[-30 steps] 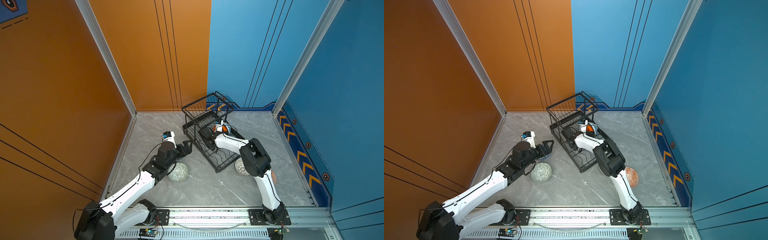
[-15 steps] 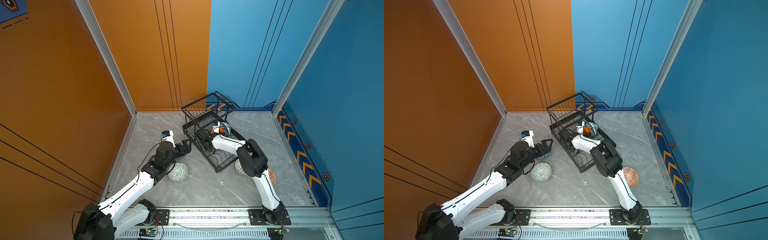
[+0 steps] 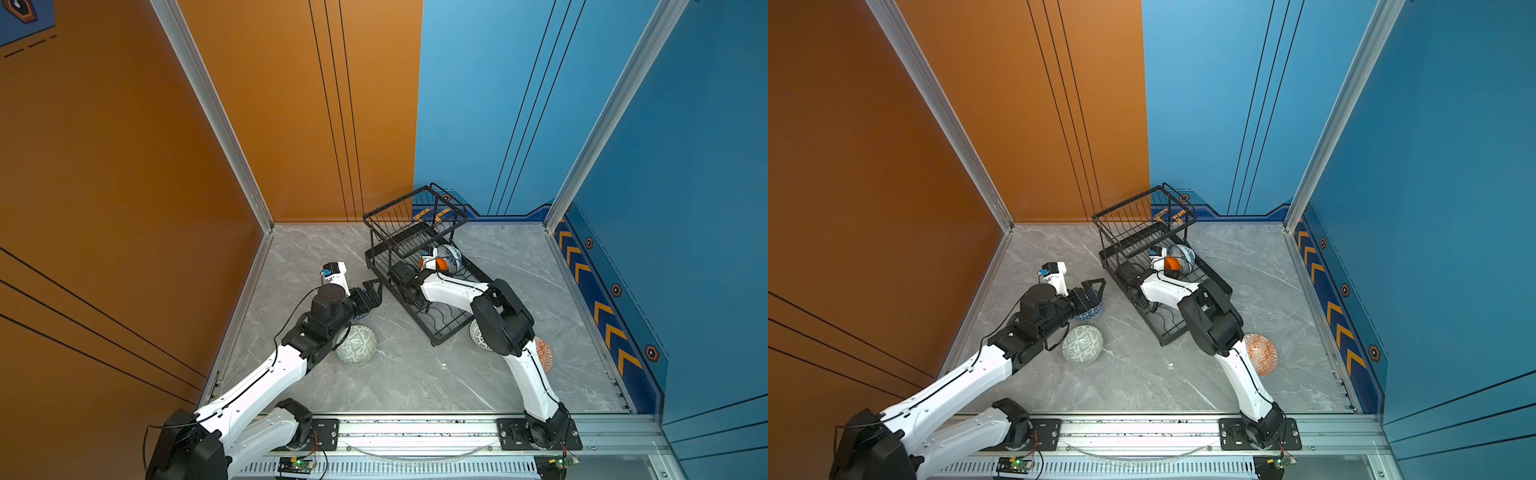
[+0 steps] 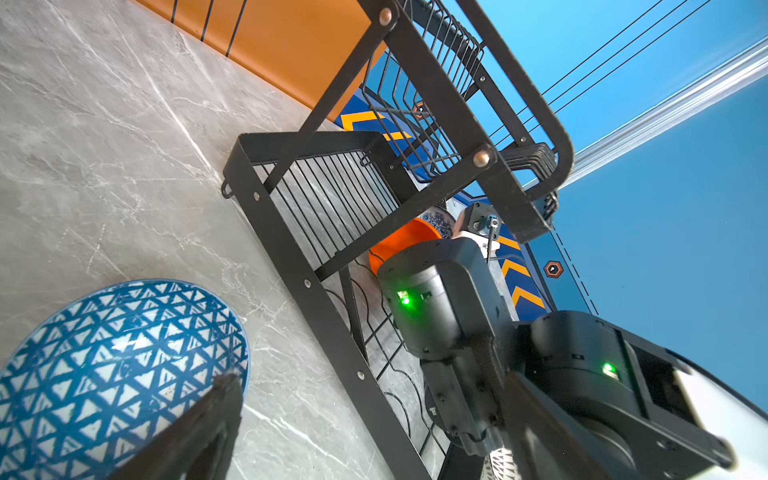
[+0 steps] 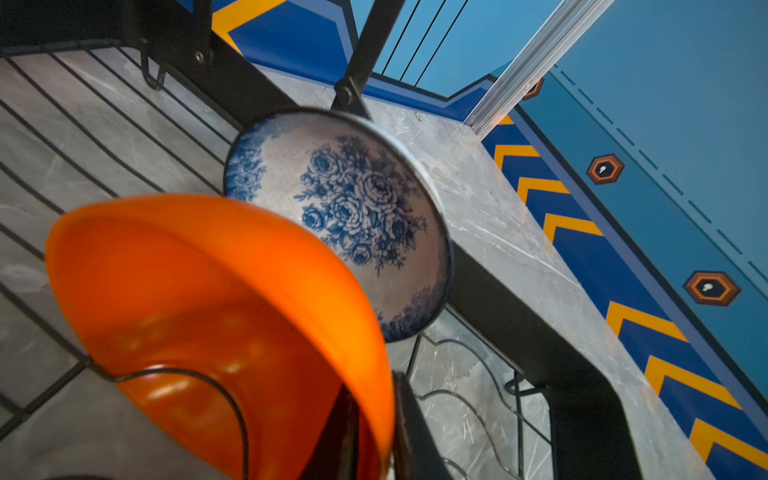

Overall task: Load the bowls into the dish rack
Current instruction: 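Lower the orange bowl into the rack beside the floral bowl with the right gripper, then release the orange bowl with the right gripper while the left grasps the blue bowl, then lift the blue triangle-patterned bowl with the left gripper toward the right gripper, then grasp the blue bowl rim with the right gripper while the left gripper holds it, then lower the blue bowl into the rack with the right gripper while the left gripper withdraws, then set the blue bowl upright against the orange bowl with the right gripper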

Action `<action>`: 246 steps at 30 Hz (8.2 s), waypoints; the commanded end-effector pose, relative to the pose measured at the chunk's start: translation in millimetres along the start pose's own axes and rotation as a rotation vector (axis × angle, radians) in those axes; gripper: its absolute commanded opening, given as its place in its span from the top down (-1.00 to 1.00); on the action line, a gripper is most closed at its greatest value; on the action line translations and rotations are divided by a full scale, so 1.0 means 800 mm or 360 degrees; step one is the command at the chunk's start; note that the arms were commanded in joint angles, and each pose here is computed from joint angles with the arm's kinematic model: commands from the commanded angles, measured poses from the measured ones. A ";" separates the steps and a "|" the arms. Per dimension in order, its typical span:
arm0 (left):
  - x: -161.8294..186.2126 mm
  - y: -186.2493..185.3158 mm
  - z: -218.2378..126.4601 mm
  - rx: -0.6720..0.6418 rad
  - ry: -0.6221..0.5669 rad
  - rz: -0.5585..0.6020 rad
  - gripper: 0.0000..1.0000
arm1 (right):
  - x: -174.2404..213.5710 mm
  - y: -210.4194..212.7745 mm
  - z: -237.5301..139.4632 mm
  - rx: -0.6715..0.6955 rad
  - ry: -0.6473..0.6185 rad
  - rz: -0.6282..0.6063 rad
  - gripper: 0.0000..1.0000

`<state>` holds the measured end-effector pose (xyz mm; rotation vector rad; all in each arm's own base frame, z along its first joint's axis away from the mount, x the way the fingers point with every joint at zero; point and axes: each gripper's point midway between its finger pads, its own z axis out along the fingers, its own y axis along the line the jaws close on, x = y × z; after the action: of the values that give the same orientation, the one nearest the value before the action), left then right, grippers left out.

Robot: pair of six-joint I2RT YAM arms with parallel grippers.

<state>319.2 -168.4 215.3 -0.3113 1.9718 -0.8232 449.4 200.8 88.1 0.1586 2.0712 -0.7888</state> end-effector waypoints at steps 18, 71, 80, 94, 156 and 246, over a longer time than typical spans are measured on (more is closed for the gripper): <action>0.002 0.004 -0.003 -0.0057 0.0013 0.0039 -0.96 | -0.016 -0.046 -0.037 -0.0197 0.0018 0.0116 0.05; 0.051 0.215 0.043 -0.0870 0.0590 -0.0097 0.06 | -0.045 -0.099 -0.156 -0.1591 0.0000 0.0322 -1.00; 0.065 0.233 0.040 -0.0916 0.0637 -0.0093 0.60 | -0.046 -0.101 -0.150 -0.1548 0.0014 0.0355 -1.00; 0.045 0.229 0.046 -0.0845 0.0509 -0.0147 1.00 | -0.041 -0.078 -0.172 -0.1706 0.0090 0.0465 -1.00; -0.120 -0.095 -0.032 0.0256 -0.0515 -0.0232 0.69 | -0.183 -0.066 -0.315 -0.1587 -0.0226 0.0825 1.00; -0.099 0.062 0.004 -0.0008 -0.0279 -0.0506 -0.96 | -0.005 -0.013 -0.060 0.0026 -0.0175 0.0289 1.00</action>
<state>368.3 -90.7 239.1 -0.6927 1.7791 -0.9305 413.0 227.7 107.4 0.2954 1.9664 -0.6356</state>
